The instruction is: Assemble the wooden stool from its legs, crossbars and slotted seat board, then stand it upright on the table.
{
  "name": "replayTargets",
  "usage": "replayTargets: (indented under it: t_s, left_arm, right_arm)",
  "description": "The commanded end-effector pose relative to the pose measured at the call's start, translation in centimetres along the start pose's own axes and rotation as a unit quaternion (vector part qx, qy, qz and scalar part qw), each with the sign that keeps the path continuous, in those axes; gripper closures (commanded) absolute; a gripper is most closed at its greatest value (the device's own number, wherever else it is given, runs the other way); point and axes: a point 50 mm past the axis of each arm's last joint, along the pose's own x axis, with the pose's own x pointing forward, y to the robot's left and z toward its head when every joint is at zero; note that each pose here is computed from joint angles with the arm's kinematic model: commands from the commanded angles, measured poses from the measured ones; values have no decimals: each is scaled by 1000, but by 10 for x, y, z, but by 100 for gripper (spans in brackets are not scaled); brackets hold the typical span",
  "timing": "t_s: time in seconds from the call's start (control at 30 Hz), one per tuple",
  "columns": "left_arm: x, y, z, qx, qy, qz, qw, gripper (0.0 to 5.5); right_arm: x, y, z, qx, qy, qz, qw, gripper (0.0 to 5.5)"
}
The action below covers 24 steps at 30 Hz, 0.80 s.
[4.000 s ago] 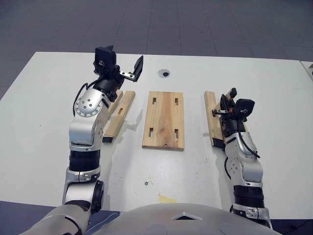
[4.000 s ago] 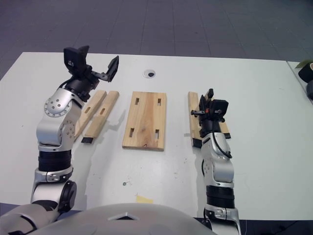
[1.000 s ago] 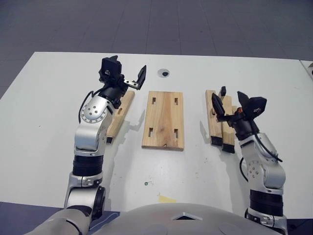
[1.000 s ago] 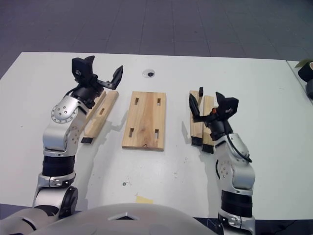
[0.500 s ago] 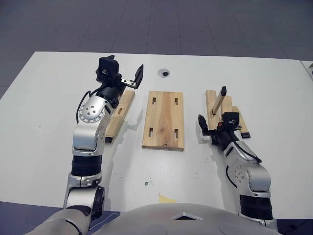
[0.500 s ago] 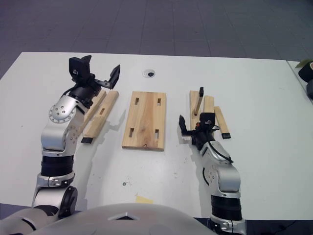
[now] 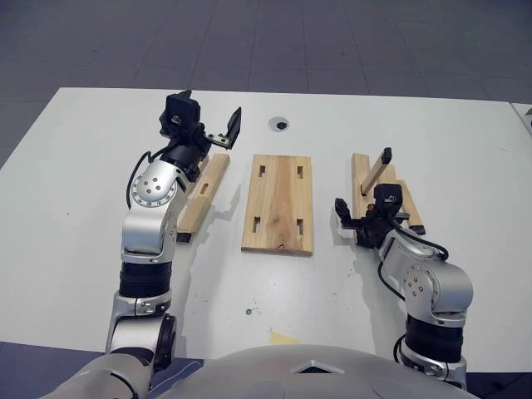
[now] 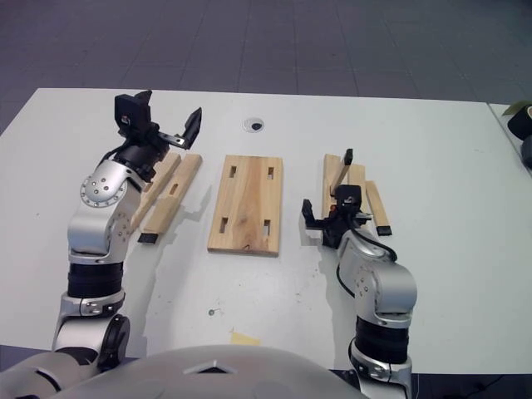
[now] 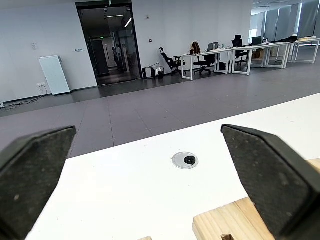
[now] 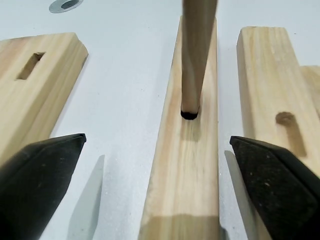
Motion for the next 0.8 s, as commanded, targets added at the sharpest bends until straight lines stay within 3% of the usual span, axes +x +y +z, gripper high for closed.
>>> replayTargets:
  t_s: [0.03,0.17,0.6,0.73,0.8]
  left_arm:
    - [1,-1,1,3,-1,-1,1000,10]
    - [2,-1,2,4,-3,-1,1000,10]
    - [3,-2,1,10,-6,0,1000,10]
    - [4,-2,3,10,-8,1,1000,10]
    - [4,0,7,-1,-15,4,1000,10]
  right_arm:
    - [0,-2,-11,-2,36,-9,999,74]
    - [2,-4,-13,-49,39,-8,998,136]
    - [5,-5,-11,-38,14,-26,999,342]
    - [7,-6,-6,-46,-6,-33,998,345]
    - [9,-5,6,-50,-54,-24,997,345]
